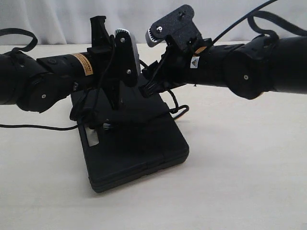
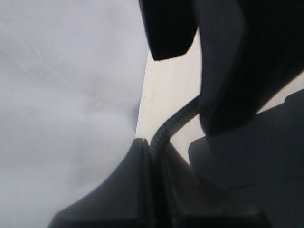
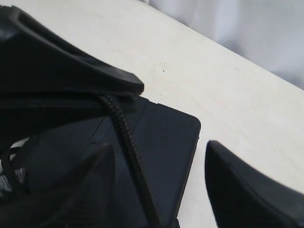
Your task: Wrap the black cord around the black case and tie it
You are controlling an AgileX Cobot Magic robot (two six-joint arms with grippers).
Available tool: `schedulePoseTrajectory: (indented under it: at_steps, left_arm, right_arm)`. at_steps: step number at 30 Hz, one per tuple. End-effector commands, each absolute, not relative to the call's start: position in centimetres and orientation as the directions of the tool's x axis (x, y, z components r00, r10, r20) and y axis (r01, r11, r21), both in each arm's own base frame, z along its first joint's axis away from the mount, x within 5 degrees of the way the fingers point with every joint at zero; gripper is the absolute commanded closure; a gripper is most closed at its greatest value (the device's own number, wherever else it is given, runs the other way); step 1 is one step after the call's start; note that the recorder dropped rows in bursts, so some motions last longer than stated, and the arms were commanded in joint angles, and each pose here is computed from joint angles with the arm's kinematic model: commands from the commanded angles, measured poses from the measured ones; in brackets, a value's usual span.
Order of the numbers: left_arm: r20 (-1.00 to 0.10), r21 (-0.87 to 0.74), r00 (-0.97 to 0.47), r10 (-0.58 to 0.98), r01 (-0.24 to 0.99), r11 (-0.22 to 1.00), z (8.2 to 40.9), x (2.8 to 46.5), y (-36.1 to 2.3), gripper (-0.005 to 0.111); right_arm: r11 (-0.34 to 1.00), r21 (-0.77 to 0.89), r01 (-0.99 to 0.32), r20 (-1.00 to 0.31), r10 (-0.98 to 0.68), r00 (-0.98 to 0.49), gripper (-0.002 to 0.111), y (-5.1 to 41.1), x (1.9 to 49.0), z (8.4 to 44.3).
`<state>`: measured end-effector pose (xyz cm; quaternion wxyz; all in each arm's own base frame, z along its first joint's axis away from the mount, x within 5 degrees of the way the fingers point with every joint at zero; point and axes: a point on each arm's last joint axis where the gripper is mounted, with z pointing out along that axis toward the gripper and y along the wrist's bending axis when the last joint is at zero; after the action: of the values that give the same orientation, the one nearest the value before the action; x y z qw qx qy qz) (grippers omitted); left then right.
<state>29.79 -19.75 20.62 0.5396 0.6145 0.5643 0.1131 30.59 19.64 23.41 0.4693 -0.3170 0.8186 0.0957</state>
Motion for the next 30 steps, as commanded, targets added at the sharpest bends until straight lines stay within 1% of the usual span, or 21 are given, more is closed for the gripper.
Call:
schedulePoseTrajectory:
  at_steps: [1,7,10,12,16,20,23,26,27,29,30]
  left_arm:
    - [-0.491,0.789,0.341,0.802,0.565,0.243,21.0,29.6,-19.9,0.107]
    - [-0.492,0.788,0.339,0.802,0.565,0.244,21.0,29.6,-19.9,0.107]
    - [-0.492,0.788,0.339,0.802,0.565,0.244,21.0,29.6,-19.9,0.107]
    - [-0.493,0.787,0.338,0.801,0.566,0.245,21.0,29.6,-19.9,0.107]
    - [-0.493,0.787,0.338,0.801,0.566,0.245,21.0,29.6,-19.9,0.107]
    - [-0.497,0.782,0.331,0.802,0.572,0.248,21.0,29.6,-19.9,0.107]
    - [-0.491,0.776,0.323,0.809,0.584,0.238,20.8,29.5,-19.9,0.107]
    - [-0.508,0.771,0.311,0.803,0.58,0.263,20.9,29.6,-19.8,0.106]
    - [-0.514,0.767,0.304,0.802,0.582,0.271,20.9,29.6,-19.8,0.103]
    - [-0.514,0.767,0.304,0.802,0.582,0.271,20.9,29.6,-19.8,0.093]
    - [-0.512,0.769,0.307,0.802,0.581,0.267,20.9,29.6,-19.8,0.086]
  right_arm:
    - [0.761,-0.173,-0.626,-0.815,-0.467,-0.343,0.054,19.8,30.8,23.0]
    - [0.757,-0.175,-0.629,-0.805,-0.478,-0.352,0.054,19.8,30.8,22.8]
    - [0.755,-0.173,-0.632,-0.795,-0.485,-0.363,0.056,20.0,31.0,21.9]
    - [0.754,-0.17,-0.635,-0.785,-0.493,-0.375,0.064,20.1,31.3,20.9]
    - [0.74,-0.192,-0.645,-0.787,-0.509,-0.35,0.083,20.5,31.8,19.8]
    - [0.714,-0.23,-0.662,-0.775,-0.545,-0.319,0.104,20.5,31.8,19.6]
    - [0.701,-0.255,-0.666,-0.773,-0.562,-0.295,0.104,20.4,31.9,19.8]
    - [0.712,-0.262,-0.651,-0.776,-0.557,-0.297,0.104,19.7,32.4,19.8]
    - [0.723,-0.258,-0.641,-0.777,-0.549,-0.307,0.104,19.3,32.7,19.8]
    - [0.757,-0.234,-0.61,-0.785,-0.518,-0.341,0.104,18.4,33.2,19.8]
    - [0.772,-0.222,-0.596,-0.788,-0.501,-0.356,0.104,18.0,33.4,19.8]
